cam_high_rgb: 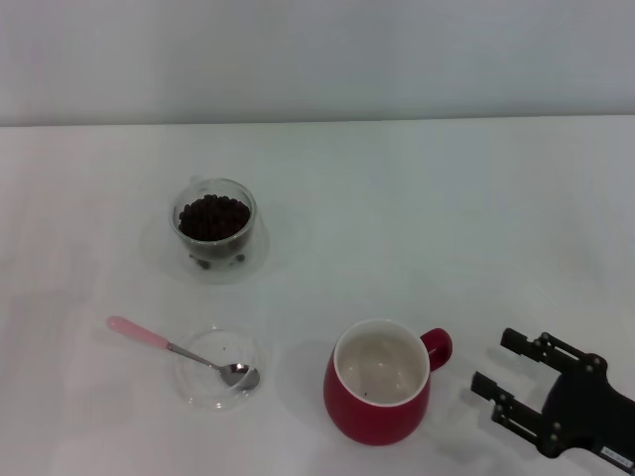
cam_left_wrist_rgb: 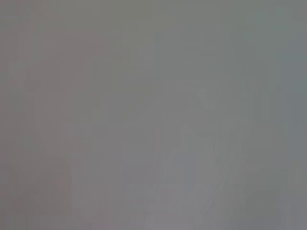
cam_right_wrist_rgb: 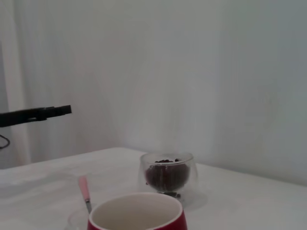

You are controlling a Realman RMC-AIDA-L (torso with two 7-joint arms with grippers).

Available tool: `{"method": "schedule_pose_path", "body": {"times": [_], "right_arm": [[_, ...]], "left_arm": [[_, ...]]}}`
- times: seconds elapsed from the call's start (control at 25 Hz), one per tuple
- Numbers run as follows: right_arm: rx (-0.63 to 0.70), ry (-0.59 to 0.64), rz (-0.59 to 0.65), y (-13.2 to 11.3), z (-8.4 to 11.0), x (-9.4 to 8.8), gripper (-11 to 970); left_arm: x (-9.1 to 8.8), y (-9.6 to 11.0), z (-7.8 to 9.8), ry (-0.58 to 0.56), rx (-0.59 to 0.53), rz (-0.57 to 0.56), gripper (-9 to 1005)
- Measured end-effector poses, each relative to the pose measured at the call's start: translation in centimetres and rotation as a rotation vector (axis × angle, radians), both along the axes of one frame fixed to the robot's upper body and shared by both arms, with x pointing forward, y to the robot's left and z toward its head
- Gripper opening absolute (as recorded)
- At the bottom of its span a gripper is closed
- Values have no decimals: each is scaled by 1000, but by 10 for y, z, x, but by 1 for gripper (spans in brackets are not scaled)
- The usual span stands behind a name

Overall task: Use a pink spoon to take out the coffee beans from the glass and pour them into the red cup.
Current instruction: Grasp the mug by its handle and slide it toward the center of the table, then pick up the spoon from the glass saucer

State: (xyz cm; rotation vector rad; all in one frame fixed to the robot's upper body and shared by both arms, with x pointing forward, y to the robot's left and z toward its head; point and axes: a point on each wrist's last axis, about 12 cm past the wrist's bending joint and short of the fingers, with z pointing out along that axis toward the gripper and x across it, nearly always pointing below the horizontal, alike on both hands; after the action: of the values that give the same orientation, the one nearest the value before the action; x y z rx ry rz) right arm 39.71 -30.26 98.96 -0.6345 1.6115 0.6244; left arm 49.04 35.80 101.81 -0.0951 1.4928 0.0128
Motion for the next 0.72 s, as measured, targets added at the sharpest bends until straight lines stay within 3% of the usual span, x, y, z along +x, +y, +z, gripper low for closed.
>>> {"method": "schedule_pose_path", "body": {"times": [0.12,0.28,0.48,0.52,0.72], "right_arm": [[32,6,0,-9,6,2,664],[65,-76,-67,-22,19,10,662],[72,-199,-175,-40,38,31,659],[73,-221,-190,-43,42,36,659],[71,-314,-271,-56,59,59,659]], "left_arm": [[-3,-3,0,-10,-8,-7,862],[-14,-9,-3,-33,-69,-22,862],[-38,-22,-7,-64,-281,-138,862],[-38,-22,-7,-64,-281,-138,862],[-61,-36,-11,-57,-577,-260,862]]}}
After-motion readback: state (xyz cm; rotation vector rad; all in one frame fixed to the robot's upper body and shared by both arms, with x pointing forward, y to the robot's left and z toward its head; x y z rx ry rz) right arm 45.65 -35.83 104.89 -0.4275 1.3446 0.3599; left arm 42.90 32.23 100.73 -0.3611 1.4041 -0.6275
